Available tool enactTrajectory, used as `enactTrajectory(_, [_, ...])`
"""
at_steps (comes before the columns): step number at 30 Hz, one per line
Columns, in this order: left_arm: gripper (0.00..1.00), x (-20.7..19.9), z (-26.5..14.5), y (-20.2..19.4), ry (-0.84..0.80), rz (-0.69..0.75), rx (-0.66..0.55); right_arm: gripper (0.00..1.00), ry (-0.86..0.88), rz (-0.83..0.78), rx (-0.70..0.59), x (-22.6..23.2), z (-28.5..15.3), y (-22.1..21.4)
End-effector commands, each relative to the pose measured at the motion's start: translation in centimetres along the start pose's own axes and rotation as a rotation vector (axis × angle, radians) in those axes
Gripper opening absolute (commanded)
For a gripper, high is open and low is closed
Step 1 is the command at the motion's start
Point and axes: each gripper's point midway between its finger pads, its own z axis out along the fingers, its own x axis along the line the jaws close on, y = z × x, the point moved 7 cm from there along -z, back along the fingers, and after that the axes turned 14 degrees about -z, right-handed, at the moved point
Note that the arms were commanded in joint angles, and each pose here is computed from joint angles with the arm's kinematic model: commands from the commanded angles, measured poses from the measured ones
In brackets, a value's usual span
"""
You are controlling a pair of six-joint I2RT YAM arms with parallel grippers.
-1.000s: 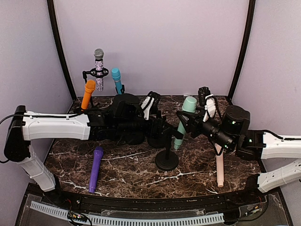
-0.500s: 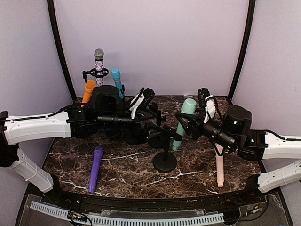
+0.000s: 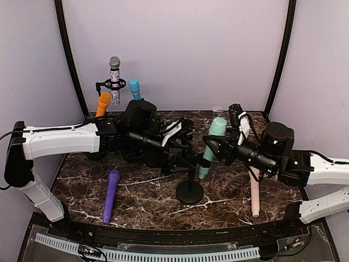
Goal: Remove the microphone from the stand
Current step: Open the clamp for the microphone stand.
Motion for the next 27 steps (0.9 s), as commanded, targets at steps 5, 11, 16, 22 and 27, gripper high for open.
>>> enactTrajectory(5, [0.73, -0.5, -0.1, 0.2, -0.054, 0.043, 0.027, 0.01, 0.063, 0.034, -0.007, 0.9, 0.1, 0.3])
enactTrajectory(11, [0.73, 0.3, 0.5, -0.4, -0.015, 0.035, 0.051, 0.01, 0.071, 0.036, -0.010, 1.0, 0.2, 0.5])
enactTrajectory(16, [0.75, 0.5, 0.8, -0.7, -0.012, 0.032, 0.063, 0.01, 0.070, 0.036, -0.010, 0.9, 0.2, 0.5])
enactTrajectory(22, [0.67, 0.2, 0.5, -0.4, -0.013, 0.046, 0.036, 0.01, 0.069, 0.037, -0.005, 0.9, 0.2, 0.5])
enactTrajectory(27, [0.61, 0.1, 0.4, -0.3, -0.021, 0.050, 0.025, 0.01, 0.068, 0.039, 0.000, 1.0, 0.4, 0.3])
